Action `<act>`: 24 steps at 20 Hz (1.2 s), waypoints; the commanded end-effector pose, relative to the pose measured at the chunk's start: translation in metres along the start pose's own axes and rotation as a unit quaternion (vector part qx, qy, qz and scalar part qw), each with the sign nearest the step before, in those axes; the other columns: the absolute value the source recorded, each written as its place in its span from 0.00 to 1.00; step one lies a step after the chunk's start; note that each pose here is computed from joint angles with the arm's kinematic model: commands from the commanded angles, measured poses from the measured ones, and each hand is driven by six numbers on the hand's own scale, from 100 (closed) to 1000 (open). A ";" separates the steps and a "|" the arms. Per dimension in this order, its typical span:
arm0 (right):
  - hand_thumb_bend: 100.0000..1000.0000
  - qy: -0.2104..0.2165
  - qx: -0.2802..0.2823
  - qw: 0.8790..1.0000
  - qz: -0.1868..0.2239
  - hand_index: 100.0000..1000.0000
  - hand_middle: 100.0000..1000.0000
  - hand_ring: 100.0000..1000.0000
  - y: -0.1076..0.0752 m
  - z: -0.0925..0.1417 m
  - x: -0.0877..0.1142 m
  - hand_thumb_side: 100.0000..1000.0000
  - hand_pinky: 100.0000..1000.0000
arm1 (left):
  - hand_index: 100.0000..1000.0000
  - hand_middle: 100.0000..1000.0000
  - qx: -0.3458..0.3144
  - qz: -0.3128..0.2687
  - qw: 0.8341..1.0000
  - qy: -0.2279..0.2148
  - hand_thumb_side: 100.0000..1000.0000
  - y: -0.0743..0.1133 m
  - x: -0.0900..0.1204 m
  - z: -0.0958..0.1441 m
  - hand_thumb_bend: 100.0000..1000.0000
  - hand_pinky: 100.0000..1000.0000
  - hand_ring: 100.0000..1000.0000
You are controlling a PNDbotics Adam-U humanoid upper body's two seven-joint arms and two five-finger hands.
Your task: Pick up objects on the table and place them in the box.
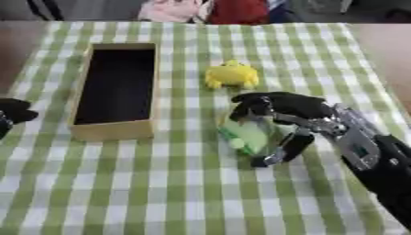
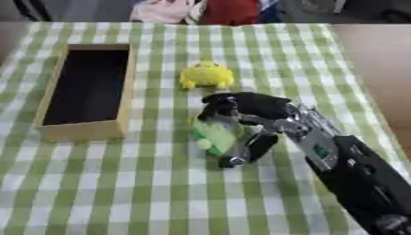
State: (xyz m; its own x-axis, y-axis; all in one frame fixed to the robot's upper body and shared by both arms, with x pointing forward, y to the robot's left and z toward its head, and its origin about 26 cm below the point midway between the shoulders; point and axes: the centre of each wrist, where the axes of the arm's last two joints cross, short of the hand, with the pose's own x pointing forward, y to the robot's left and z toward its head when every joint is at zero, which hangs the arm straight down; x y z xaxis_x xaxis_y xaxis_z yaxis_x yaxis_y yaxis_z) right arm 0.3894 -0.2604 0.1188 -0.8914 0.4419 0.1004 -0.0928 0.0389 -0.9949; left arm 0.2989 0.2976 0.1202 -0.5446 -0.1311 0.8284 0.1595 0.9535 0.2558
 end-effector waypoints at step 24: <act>0.00 0.045 -0.099 0.994 -0.021 0.68 0.38 0.84 -0.006 0.010 -0.010 0.00 0.58 | 0.68 0.61 -0.006 -0.008 1.000 -0.010 0.92 0.004 0.007 -0.004 0.00 0.75 0.64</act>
State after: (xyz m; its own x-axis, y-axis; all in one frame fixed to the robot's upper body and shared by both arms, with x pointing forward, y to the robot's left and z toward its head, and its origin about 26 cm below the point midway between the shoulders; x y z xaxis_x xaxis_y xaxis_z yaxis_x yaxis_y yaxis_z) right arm 0.3942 -0.2694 0.1077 -0.8383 0.5157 0.1768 -0.0584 0.2376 -0.9696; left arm 0.2990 0.2975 0.1203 -0.5439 -0.1309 0.8289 0.1611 0.9531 0.2562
